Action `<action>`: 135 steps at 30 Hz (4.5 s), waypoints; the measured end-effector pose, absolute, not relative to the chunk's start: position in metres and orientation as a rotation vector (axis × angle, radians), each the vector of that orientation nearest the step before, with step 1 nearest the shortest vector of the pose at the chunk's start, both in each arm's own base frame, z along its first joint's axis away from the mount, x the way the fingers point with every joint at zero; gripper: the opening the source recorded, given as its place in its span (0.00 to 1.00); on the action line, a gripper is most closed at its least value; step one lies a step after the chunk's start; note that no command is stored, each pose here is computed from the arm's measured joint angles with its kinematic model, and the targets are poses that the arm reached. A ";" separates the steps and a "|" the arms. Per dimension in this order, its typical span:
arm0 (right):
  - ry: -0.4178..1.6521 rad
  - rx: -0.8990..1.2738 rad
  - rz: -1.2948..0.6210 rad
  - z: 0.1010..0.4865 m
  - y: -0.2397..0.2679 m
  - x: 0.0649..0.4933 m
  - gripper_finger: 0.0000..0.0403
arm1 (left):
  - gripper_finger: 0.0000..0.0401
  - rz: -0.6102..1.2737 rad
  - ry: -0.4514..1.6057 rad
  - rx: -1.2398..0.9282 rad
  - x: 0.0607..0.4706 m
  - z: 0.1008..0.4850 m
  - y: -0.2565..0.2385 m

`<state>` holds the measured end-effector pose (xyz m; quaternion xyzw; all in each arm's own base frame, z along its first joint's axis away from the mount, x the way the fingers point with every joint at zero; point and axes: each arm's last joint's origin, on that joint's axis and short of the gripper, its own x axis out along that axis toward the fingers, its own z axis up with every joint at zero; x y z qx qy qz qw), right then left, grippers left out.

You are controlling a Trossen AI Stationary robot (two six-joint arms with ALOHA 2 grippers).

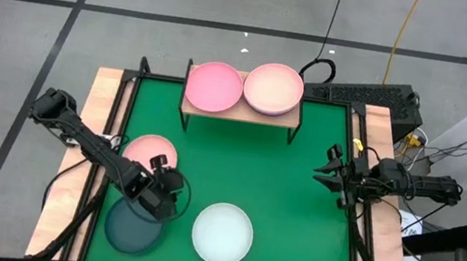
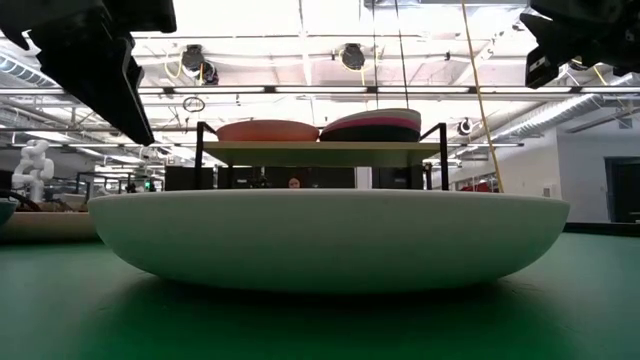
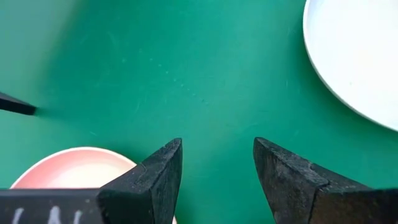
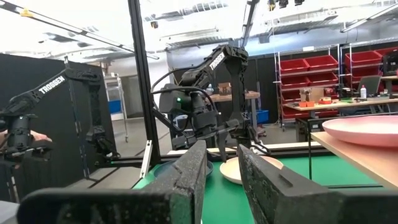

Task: Place and stack plates onto a shelf
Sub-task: Stack the light orange plate on top of light pink plate on the shelf

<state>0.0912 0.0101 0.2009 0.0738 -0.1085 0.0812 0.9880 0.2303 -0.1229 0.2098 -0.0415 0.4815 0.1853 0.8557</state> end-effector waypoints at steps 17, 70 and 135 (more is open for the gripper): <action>-0.211 0.146 0.162 0.200 0.010 0.091 0.20 | 0.51 0.390 1.028 -0.038 0.235 0.210 -0.113; -0.217 0.175 0.166 0.201 0.010 0.091 0.20 | 0.51 0.535 1.300 -0.225 0.216 0.190 -0.112; -0.227 0.197 0.169 0.202 0.010 0.091 0.20 | 0.03 0.508 0.932 0.232 0.309 0.360 0.088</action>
